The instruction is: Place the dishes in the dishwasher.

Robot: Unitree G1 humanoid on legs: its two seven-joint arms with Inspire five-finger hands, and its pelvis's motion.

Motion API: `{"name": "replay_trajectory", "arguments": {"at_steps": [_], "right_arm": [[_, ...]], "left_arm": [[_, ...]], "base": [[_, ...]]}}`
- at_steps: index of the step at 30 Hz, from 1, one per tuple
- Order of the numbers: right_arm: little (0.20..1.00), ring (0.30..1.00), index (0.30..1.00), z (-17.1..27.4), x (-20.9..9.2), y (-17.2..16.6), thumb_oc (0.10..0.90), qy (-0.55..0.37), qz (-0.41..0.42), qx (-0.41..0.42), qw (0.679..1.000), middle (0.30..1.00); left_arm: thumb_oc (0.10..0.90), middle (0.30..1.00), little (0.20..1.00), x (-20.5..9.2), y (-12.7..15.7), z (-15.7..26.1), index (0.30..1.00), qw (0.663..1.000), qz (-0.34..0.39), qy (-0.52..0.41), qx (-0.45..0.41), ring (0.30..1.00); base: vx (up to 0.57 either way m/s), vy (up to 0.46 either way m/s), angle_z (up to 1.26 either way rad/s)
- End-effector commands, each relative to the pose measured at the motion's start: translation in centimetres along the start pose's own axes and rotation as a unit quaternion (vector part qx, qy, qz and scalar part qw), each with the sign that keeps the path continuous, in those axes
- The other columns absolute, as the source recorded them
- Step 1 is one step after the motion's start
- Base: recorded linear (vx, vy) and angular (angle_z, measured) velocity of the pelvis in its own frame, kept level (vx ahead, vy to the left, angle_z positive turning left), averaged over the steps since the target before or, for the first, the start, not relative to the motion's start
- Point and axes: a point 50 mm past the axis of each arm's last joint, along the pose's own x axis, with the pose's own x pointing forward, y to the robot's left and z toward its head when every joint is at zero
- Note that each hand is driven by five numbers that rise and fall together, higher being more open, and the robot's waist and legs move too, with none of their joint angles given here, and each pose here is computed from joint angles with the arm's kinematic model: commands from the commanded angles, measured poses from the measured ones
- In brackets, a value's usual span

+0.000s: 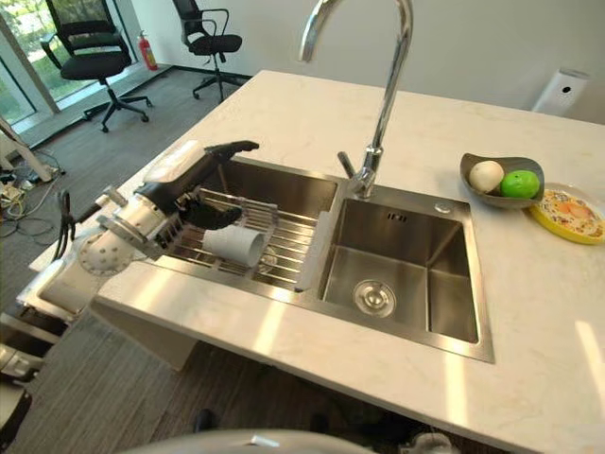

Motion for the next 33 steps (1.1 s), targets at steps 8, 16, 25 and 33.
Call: {"name": "replay_trajectory", "arguments": {"at_steps": [8,16,25,33], "right_arm": [[0.9,0.9,0.9,2.2,0.3,-0.1,0.8,-0.045,-0.013,0.06,0.997,0.9],[0.9,0.9,0.9,2.5,0.5,1.4,0.8,-0.031,0.021,-0.034,0.999,0.9],[0.9,0.9,0.9,0.4,0.3,1.4,0.8,0.008,0.024,-0.018,1.0,0.9],[0.9,0.9,0.9,0.4,0.5,3.2,0.8,0.014,0.064,-0.053,0.996,0.9]], "left_arm": [[0.8,0.9,0.9,3.5,3.4,4.8,0.9,0.991,0.049,-0.115,0.043,0.9],[0.8,0.9,0.9,2.5,3.7,5.0,0.9,0.994,-0.004,-0.11,0.001,0.9],[0.8,0.9,0.9,0.6,3.0,4.8,0.9,0.993,-0.042,-0.094,-0.053,0.9],[0.8,0.9,0.9,0.7,2.2,4.4,0.9,0.994,-0.073,-0.075,-0.029,0.9]], "base": [[0.03,0.273,-0.61],[-0.01,0.045,-0.48],[0.03,-0.024,-0.16],[0.0,0.0,0.0]]}}
